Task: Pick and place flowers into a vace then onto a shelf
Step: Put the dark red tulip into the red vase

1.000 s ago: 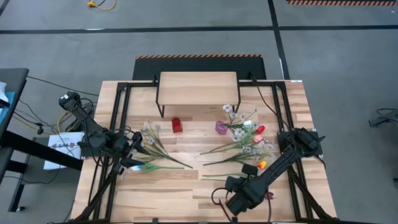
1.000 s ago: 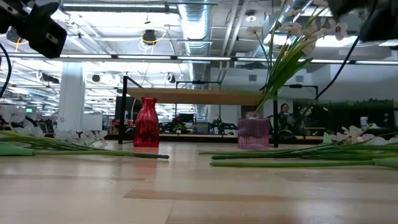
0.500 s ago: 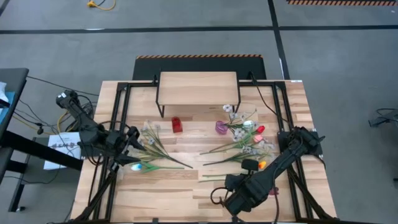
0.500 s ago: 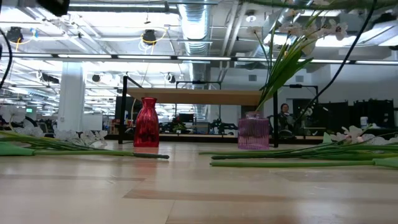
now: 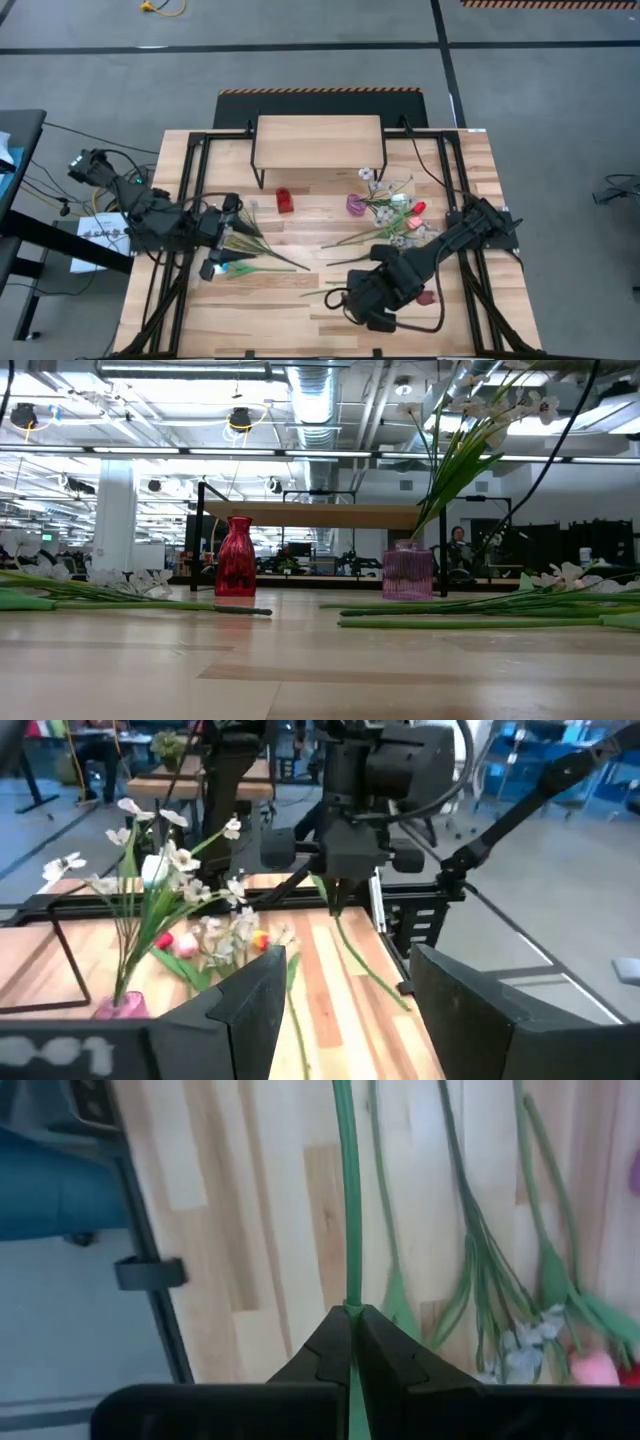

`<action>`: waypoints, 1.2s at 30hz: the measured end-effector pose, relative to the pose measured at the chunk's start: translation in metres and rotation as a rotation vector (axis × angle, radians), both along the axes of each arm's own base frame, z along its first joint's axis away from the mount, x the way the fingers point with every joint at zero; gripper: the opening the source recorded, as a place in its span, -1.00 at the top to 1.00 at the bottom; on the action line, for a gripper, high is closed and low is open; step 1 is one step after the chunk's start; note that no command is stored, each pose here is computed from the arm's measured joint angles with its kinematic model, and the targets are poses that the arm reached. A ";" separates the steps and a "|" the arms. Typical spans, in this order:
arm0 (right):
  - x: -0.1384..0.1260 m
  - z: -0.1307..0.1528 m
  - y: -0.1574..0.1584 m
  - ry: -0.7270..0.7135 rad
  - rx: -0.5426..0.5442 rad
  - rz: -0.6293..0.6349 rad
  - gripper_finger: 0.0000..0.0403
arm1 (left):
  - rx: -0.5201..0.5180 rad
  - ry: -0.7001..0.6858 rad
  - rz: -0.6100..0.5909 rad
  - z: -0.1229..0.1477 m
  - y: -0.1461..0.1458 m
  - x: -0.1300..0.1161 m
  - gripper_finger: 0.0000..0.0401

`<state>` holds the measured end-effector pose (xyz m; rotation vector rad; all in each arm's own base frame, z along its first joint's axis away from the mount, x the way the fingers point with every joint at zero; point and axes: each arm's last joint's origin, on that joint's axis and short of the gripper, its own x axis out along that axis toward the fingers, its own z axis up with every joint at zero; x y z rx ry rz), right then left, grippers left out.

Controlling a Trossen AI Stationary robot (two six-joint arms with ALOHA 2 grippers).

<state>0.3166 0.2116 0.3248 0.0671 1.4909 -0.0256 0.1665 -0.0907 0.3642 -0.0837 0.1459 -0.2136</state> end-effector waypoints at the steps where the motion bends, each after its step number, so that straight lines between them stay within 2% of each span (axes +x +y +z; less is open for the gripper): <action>1: 0.000 0.004 0.000 -0.012 0.006 0.014 1.00 | -0.003 0.007 -0.016 0.004 0.000 0.004 -0.02; 7: 0.010 0.029 -0.014 -0.104 0.048 0.039 1.00 | -0.052 0.077 -0.098 0.012 0.005 0.037 -0.02; 12: 0.019 0.036 -0.031 -0.135 0.051 0.031 1.00 | 0.002 0.106 -0.076 0.002 0.003 0.062 -0.02; 17: 0.022 0.037 -0.038 -0.132 0.060 0.048 1.00 | 0.027 0.124 -0.098 -0.006 0.001 0.075 -0.02; 26: 0.030 0.037 -0.054 -0.118 0.091 0.020 1.00 | -0.183 0.302 -0.225 -0.028 0.012 0.105 -0.02; 31: 0.031 0.037 -0.056 -0.101 0.128 0.017 1.00 | -0.208 0.326 -0.273 -0.024 0.015 0.122 -0.02; 36: 0.033 0.037 -0.061 -0.088 0.160 0.008 1.00 | -0.233 0.360 -0.376 -0.019 0.008 0.144 -0.02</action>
